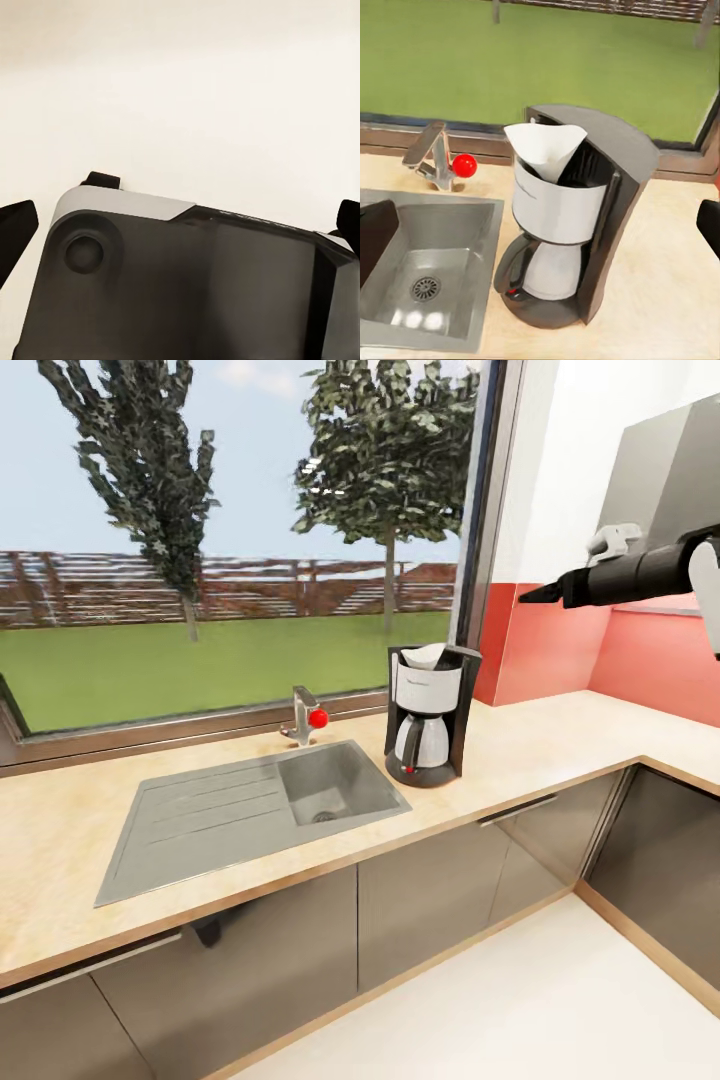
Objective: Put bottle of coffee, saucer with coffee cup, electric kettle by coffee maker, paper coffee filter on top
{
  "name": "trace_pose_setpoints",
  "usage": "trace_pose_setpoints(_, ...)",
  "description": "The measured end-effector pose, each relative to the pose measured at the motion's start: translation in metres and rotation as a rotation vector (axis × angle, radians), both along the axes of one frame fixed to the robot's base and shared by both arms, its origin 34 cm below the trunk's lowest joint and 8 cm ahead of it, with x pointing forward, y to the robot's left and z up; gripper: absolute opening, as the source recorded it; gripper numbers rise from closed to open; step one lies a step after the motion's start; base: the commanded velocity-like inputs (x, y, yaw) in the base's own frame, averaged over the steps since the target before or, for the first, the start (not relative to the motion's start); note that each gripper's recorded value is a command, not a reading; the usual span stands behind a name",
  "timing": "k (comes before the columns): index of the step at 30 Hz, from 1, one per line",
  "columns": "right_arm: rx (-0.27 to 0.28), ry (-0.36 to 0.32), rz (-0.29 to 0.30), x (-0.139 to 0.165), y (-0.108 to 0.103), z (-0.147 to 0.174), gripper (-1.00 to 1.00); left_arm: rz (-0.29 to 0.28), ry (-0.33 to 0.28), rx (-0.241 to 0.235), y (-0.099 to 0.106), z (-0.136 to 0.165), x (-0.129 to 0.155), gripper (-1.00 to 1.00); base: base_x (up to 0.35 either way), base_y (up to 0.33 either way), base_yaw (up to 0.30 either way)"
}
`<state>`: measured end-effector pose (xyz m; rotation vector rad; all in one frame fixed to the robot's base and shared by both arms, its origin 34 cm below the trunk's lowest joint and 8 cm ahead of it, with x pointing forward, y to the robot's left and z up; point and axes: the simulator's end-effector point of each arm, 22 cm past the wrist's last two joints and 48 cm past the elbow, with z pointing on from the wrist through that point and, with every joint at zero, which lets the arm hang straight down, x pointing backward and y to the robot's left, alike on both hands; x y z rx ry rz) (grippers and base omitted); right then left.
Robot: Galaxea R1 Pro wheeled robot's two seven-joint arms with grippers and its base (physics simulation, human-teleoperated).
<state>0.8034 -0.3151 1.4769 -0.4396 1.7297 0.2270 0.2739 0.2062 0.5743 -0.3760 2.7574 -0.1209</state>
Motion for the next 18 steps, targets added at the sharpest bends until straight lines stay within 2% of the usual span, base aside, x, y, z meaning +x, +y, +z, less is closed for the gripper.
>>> trace_pose_setpoints(5, -0.032, 0.026, 0.117, -0.014, 0.033, -0.038, 1.0, 0.001, 0.0, 0.0, 0.0, 0.0, 0.0, 1.0, 0.0, 0.0, 0.0)
trace_pose_setpoints(8, -0.046, 0.069, 0.2, -0.025, 0.055, -0.076, 1.0, 0.001, 0.0, 0.0, 0.0, 0.0, 0.0, 1.0, 0.0, 0.0, 0.0)
trace_pose_setpoints(9, -0.051, 0.102, 0.254, -0.034, 0.068, -0.101, 1.0, 0.001, 0.0, 0.0, 0.0, 0.0, 0.0, 1.0, 0.0, 0.0, 0.0)
trace_pose_setpoints(11, -0.051, 0.143, 0.299, -0.042, 0.077, -0.129, 1.0, 0.0, 0.0, 0.0, 0.0, 0.0, 0.0, 1.0, 0.0, 0.0, 0.0)
trace_pose_setpoints(14, -0.049, 0.206, 0.333, -0.051, 0.08, -0.169, 1.0, 0.001, 0.0, 0.0, 0.0, 0.0, 0.0, 1.0, 0.0, 0.0, 0.0)
trace_pose_setpoints(18, -0.042, 0.313, 0.346, -0.065, 0.071, -0.231, 1.0, 0.002, 0.0, 0.0, 0.0, 0.0, 0.0, 1.0, 0.0, 0.0, 0.0)
